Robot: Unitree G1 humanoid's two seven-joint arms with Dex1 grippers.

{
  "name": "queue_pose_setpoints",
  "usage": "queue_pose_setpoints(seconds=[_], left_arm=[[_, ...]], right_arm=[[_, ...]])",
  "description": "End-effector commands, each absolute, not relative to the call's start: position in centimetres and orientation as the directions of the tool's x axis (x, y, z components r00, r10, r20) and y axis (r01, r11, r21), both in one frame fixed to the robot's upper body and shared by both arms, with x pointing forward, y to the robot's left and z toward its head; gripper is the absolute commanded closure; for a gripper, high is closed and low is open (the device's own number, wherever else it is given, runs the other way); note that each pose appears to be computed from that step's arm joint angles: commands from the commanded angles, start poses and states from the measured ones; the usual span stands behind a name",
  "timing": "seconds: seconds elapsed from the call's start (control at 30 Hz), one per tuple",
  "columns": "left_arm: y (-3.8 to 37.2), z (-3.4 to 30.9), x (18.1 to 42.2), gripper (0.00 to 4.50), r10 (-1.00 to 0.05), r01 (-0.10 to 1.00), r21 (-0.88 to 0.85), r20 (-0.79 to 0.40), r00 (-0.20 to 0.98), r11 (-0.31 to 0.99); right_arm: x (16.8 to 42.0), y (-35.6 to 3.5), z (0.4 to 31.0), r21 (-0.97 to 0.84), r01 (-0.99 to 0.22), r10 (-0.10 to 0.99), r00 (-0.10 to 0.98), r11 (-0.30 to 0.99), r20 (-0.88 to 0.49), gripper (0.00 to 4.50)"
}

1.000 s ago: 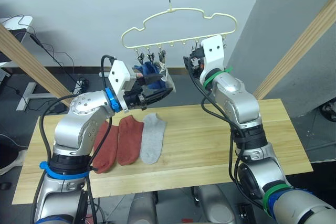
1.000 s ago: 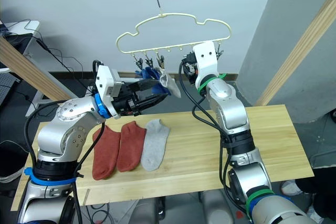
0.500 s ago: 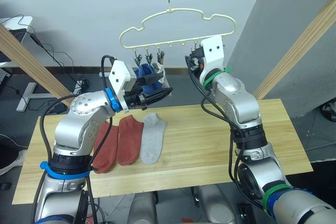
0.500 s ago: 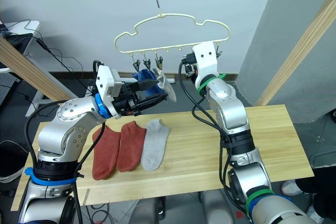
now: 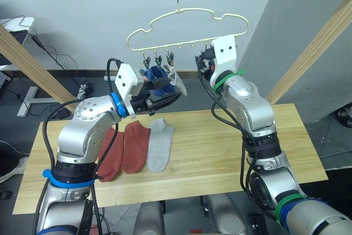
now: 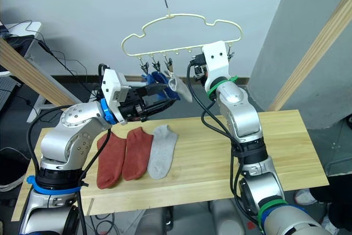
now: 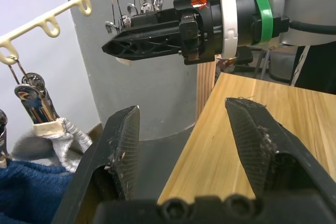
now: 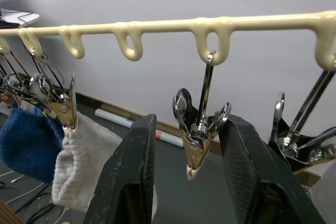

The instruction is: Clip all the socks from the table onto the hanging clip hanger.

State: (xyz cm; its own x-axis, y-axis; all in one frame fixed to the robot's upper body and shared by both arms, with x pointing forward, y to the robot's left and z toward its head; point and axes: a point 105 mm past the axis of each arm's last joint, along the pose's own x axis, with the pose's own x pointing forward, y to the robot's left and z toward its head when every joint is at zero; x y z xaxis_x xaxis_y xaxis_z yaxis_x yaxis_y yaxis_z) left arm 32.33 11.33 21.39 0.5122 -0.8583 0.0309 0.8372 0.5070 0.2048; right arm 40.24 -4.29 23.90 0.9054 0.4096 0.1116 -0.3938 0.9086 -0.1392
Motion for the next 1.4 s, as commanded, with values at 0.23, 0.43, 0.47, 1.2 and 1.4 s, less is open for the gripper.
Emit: queue_pose_setpoints(seconds=[0.23,0.43,0.47,1.2,1.4], left_arm=[[10.8,22.3,31.5,1.64,-0.869,0.838,0.238,0.056,0.492,0.49],[11.0,23.2,31.8,1.64,-0.859,0.834,0.206,0.109,0.501,0.512],[11.1,23.3,31.8,1.64,-0.857,0.833,0.202,0.114,0.503,0.516],[11.3,23.1,31.7,1.64,-0.851,0.829,0.195,0.115,0.512,0.525],[11.4,23.2,31.7,1.64,-0.849,0.827,0.193,0.119,0.515,0.529]], right_arm=[[39.6,-3.2,25.7,-0.146,-0.424,0.446,0.874,0.894,0.192,2.67],[39.9,-2.9,25.9,-0.146,-0.426,0.448,0.871,0.893,0.202,2.67],[39.9,-2.9,25.9,-0.146,-0.426,0.448,0.87,0.893,0.203,2.67],[40.2,-2.7,26.5,-0.129,-0.417,0.436,0.867,0.9,0.241,2.67],[40.2,-2.7,26.6,-0.125,-0.416,0.435,0.866,0.901,0.246,2.87]])
